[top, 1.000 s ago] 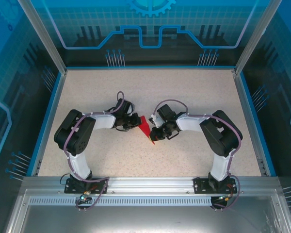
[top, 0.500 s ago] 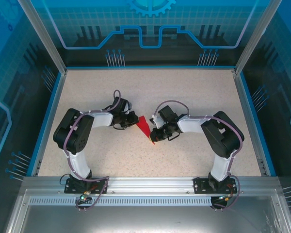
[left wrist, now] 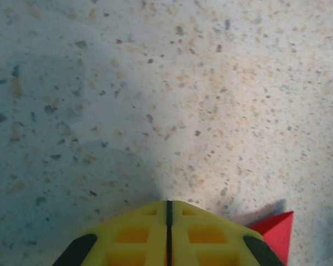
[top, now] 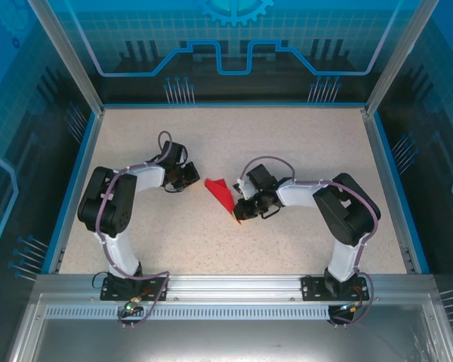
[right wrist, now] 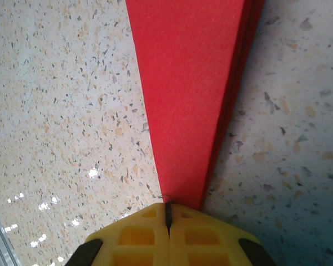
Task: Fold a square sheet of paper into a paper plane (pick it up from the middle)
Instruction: Fold the wing for the fifth time at the center of the table.
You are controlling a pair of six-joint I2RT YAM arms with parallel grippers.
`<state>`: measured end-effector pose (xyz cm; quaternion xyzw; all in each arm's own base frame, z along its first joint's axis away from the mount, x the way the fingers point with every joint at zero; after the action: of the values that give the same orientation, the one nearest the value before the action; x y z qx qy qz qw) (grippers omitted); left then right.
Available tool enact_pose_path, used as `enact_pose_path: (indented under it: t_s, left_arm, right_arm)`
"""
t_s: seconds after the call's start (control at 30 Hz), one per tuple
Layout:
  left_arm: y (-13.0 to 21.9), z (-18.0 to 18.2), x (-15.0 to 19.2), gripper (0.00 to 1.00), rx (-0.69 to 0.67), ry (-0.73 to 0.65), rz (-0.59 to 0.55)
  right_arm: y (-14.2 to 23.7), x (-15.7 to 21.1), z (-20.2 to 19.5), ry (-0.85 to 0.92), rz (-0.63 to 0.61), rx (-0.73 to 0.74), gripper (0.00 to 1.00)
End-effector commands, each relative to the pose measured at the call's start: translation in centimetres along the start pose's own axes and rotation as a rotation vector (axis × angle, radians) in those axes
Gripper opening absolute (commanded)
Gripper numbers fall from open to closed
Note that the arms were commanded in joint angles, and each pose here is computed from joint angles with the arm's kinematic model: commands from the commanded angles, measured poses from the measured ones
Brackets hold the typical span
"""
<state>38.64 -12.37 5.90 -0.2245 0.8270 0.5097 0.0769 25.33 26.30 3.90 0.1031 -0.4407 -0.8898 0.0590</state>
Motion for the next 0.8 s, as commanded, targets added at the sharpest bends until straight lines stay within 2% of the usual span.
enact_pose_path:
  t_s: [0.0,0.17,0.4,0.53,0.77]
  left_arm:
    - [2.9,-2.8,-0.1,0.09,0.086,-0.031,-0.046]
    - [4.4,-5.4,2.3,0.09,0.151,-0.069,-0.043]
    - [2.5,-9.9,7.7,0.07,0.335,-0.078,0.060]
    - [1.1,-10.7,10.2,0.04,0.333,-0.087,0.119]
    - [-0.9,-9.6,12.5,0.02,0.293,-0.047,0.203]
  right_arm:
    - [-1.2,6.2,-6.4,-0.155,0.212,0.283,0.00]
    - [-1.3,6.3,-6.5,-0.158,0.218,0.284,0.00]
    - [-1.5,6.6,-6.7,-0.166,0.228,0.280,0.00]
    - [-1.5,6.7,-6.6,-0.166,0.233,0.278,0.00]
    - [-1.7,6.6,-6.7,-0.172,0.231,0.278,0.00]
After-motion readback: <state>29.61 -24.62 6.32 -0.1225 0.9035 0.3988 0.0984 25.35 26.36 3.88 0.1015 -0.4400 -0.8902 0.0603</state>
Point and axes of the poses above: each hand's point on the last joint's axis, 136 mm out from that joint toward the fingers, its own y axis back along the fingers, its own z axis along the line the jaws close on, x = y × z, the point moved 4 cm from there along y, back along the fingers, and after that the axes turned 11 degrees about -y, right-handed, at the moved point
